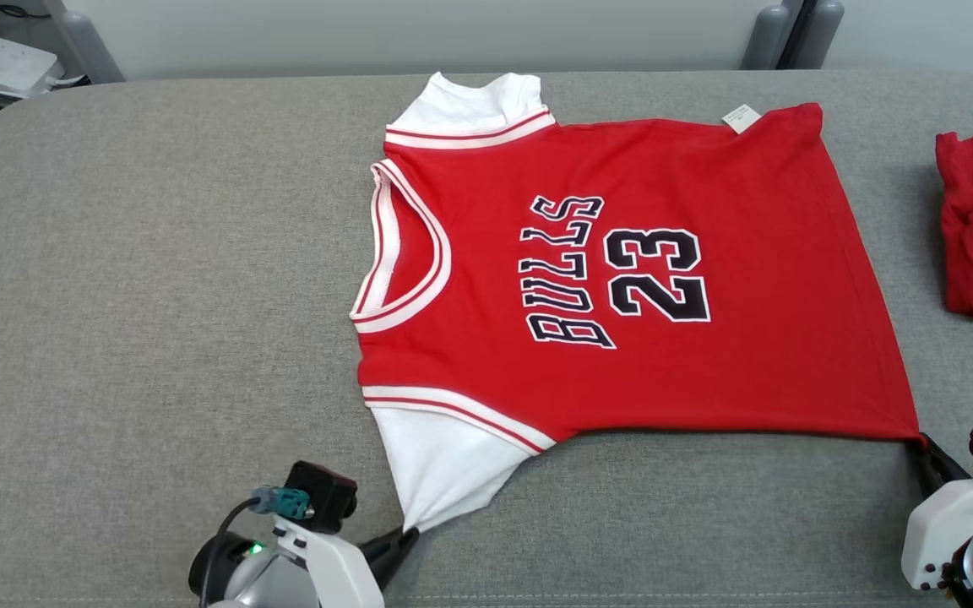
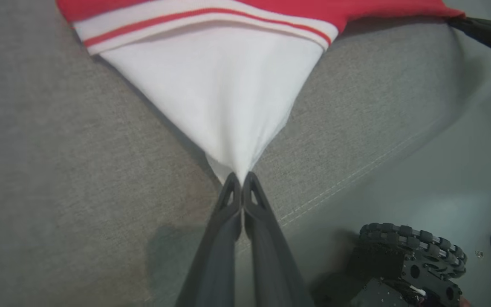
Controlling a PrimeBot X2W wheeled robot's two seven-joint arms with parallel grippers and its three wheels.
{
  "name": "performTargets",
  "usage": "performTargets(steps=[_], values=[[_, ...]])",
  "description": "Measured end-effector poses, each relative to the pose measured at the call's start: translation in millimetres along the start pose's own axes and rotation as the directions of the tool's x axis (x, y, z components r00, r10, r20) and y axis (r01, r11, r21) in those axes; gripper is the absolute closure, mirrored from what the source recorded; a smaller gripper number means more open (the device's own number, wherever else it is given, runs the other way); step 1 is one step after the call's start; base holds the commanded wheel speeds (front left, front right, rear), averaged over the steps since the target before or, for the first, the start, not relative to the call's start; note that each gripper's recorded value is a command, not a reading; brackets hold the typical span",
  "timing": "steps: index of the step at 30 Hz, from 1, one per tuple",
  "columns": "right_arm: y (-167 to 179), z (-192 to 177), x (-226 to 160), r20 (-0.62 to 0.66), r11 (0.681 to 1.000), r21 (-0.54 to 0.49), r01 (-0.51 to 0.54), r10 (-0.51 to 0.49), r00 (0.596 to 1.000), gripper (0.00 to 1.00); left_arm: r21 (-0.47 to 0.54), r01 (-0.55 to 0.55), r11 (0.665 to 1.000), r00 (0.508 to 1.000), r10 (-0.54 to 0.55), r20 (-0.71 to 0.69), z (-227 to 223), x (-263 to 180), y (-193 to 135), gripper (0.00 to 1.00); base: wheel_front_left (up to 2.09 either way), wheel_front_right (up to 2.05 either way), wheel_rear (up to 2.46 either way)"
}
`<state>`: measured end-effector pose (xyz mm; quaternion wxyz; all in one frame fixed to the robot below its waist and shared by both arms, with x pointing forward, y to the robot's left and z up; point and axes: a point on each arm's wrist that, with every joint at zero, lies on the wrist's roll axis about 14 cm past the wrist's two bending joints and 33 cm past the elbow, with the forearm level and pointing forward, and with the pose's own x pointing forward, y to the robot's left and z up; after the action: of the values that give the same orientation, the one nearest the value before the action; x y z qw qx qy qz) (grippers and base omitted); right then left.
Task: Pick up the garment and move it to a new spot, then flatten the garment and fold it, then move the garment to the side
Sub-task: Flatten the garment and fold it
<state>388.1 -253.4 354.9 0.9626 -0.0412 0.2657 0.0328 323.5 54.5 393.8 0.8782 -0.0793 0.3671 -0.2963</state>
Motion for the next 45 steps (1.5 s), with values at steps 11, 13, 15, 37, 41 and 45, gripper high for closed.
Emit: performTargets(steps=[11, 13, 15, 37, 41, 45], values=[[-0.8, -2.8, -1.7, -0.009, 1.000, 0.016, 0.015, -0.015, 1.000, 0.53, -0.094, -0.024, 0.995, 0.995, 0.014, -0.104, -33.2, 15.9, 8.5, 0.00, 0.00, 0.00, 0.00], [-1.8, 0.3, -3.2, 0.005, 0.999, 0.025, 0.020, -0.021, 1.000, 0.00, -0.103, -0.028, 0.994, 0.997, 0.021, -0.072, -27.0, 15.4, 9.1, 0.00, 0.00, 0.00, 0.00], [-5.0, 2.3, -6.1, 0.016, 0.999, 0.038, 0.032, -0.033, 0.999, 0.00, -0.116, -0.052, 0.992, 0.998, 0.048, -0.038, -21.1, 13.0, 13.0, 0.00, 0.00, 0.00, 0.00], [8.8, 116.5, -70.1, 0.499, 0.991, 0.136, 0.010, -0.077, 0.863, 0.00, -0.387, -0.216, 0.896, 0.651, 0.427, 0.627, 93.7, -70.2, 50.3, 0.00, 0.00, 0.00, 0.00], [23.5, 122.7, -88.4, 0.551, 0.988, 0.153, -0.025, -0.064, 0.832, 0.00, -0.394, -0.227, 0.891, 0.570, 0.450, 0.688, 109.3, -86.4, 45.9, 0.00, 0.00, 0.00, 0.00], [43.8, 126.5, -100.5, 0.584, 0.982, 0.165, -0.087, -0.027, 0.811, 0.00, -0.359, -0.255, 0.898, 0.530, 0.440, 0.725, 111.5, -95.4, 41.2, 0.00, 0.00, 0.00, 0.00]])
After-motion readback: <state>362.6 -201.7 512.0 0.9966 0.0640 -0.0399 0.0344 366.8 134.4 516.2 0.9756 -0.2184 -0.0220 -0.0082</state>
